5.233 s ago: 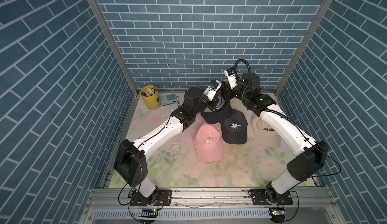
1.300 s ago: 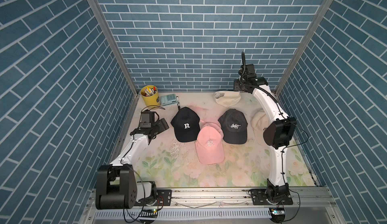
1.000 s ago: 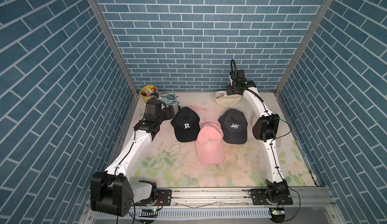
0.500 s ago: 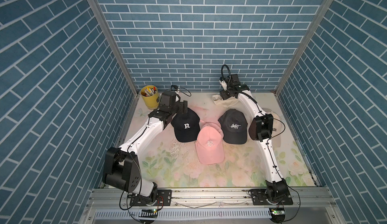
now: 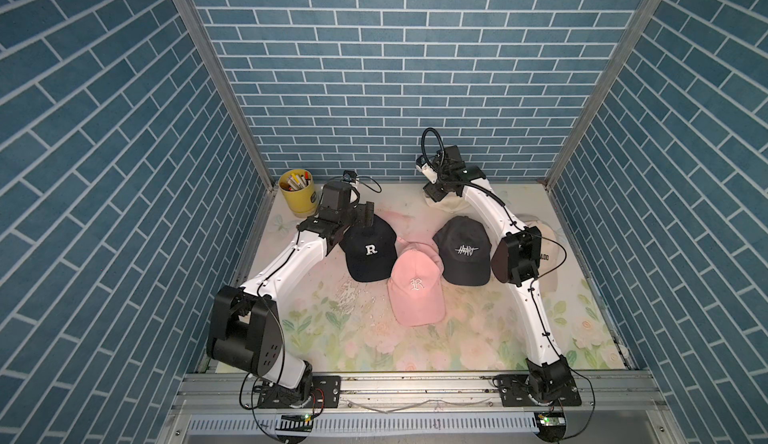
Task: Open the adjustable buckle of the baseball cap
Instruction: Pick up the baseball cap from the center of the board.
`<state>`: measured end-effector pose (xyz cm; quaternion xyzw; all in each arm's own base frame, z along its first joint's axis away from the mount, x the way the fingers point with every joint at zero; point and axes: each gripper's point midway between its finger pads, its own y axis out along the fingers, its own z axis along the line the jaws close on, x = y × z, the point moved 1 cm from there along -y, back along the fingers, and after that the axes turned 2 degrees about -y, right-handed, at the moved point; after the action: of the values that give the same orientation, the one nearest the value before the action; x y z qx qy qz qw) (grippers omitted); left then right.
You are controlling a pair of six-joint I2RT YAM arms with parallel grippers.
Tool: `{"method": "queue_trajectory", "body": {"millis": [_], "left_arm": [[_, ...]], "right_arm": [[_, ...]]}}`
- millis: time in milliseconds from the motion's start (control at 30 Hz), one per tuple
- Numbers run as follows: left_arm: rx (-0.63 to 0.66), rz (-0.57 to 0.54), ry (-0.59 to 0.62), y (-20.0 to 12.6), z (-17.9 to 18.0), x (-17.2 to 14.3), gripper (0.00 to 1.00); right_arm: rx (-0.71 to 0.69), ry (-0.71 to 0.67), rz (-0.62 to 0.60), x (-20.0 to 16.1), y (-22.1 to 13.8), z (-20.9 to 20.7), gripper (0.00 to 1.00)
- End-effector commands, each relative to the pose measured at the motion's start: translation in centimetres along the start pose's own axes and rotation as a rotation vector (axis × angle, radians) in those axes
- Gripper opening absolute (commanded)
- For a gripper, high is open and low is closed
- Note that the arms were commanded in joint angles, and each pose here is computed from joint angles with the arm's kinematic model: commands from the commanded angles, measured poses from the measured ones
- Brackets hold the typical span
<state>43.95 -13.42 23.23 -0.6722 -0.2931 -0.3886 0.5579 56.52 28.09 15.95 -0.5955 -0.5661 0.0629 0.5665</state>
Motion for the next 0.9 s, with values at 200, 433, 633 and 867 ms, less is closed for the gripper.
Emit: {"method": "queue_trajectory", "body": {"millis": [200,433,633,867], "left_arm": [[0.001,-0.017,0.018,-0.1,-0.2,1.0,0.91],[0.003,-0.005,0.024,-0.2,-0.2,1.0,0.91],[0.010,0.004,0.035,-0.4,-0.1,1.1,0.91],[0.015,0.008,0.026,-0.3,0.0,0.9,0.90]], "right_arm": [[-0.157,-0.050,0.018,-0.5,1.2,-2.9,0.62],[-0.157,-0.053,-0.042,0.1,4.1,-2.8,0.63],[-0.080,-0.065,-0.017,-0.9,4.8,-1.2,0.62],[-0.199,-0.047,-0.007,-0.9,5.2,-3.1,0.62]]}}
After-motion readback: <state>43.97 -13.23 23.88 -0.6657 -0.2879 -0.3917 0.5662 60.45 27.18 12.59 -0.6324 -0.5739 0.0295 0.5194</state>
